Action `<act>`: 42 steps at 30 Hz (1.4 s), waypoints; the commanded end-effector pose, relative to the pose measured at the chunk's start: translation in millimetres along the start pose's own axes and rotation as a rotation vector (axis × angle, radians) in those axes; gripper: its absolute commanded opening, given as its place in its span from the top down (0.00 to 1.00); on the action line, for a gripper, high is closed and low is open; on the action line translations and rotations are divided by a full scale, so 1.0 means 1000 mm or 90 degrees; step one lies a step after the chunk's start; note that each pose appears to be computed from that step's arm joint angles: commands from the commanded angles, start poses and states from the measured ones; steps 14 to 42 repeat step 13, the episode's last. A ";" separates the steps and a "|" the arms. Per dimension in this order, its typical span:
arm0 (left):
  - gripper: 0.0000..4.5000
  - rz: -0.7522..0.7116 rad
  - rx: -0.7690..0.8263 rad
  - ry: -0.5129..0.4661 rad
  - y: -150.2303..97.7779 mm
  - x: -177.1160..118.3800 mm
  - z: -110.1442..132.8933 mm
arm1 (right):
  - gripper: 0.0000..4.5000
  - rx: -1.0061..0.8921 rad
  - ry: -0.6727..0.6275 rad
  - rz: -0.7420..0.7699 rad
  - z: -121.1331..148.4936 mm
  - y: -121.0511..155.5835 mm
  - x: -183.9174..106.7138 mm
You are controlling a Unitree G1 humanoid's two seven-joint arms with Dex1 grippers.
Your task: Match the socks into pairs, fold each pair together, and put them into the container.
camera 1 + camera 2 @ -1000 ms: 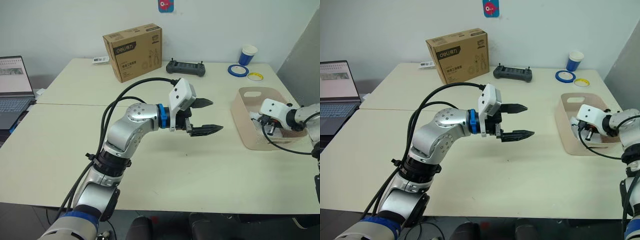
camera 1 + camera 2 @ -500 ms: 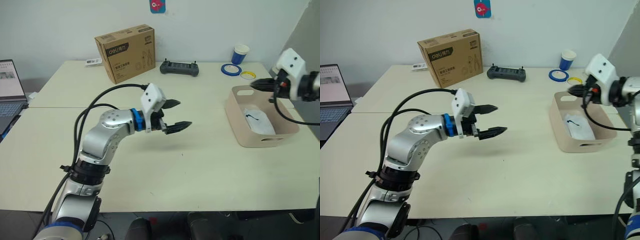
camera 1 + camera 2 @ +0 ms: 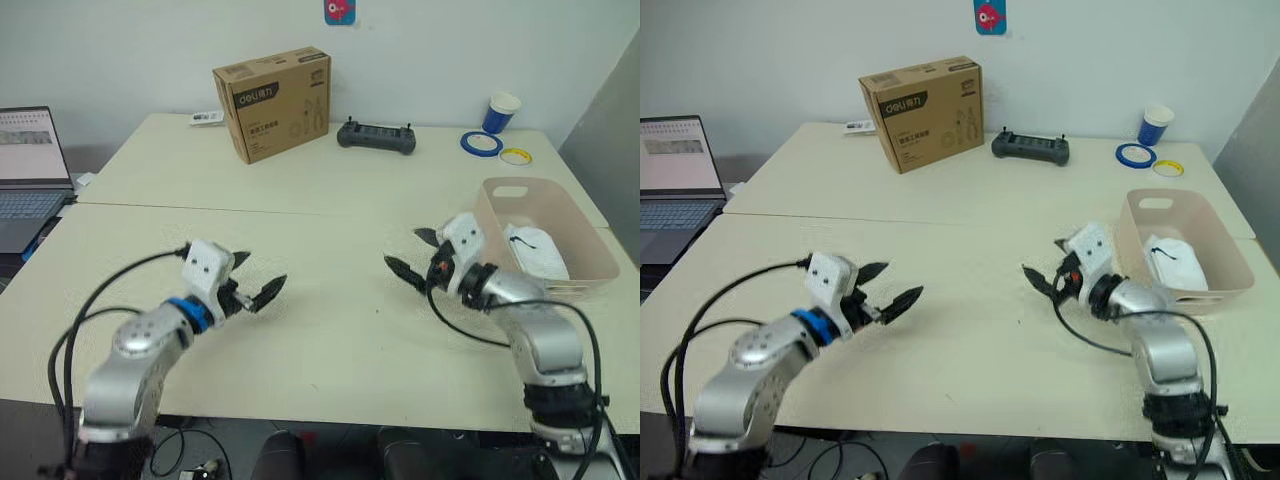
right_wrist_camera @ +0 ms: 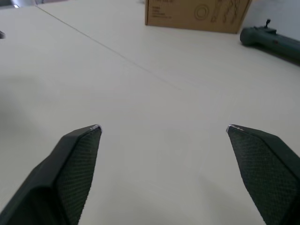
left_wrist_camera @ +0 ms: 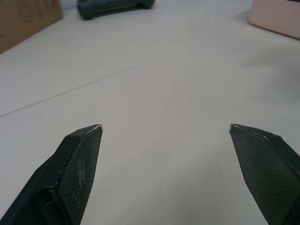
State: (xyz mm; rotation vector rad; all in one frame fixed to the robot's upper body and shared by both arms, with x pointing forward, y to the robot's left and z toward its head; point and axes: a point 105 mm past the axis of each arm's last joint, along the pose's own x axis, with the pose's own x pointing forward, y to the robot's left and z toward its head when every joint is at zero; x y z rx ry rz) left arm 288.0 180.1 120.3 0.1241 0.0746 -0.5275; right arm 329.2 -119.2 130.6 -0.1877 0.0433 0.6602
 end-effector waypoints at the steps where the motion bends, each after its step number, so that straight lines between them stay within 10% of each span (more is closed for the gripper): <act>1: 0.00 0.058 0.022 -0.044 -0.001 -0.012 0.006 | 0.01 -0.042 -0.010 -0.028 -0.012 0.007 -0.009; 6: 0.00 0.082 0.012 0.040 -0.008 -0.015 -0.035 | 0.01 -0.003 -0.006 -0.051 -0.033 0.018 -0.016; 42: 0.00 0.072 0.010 0.030 -0.005 -0.012 -0.033 | 0.01 -0.027 -0.024 -0.068 -0.029 0.024 -0.014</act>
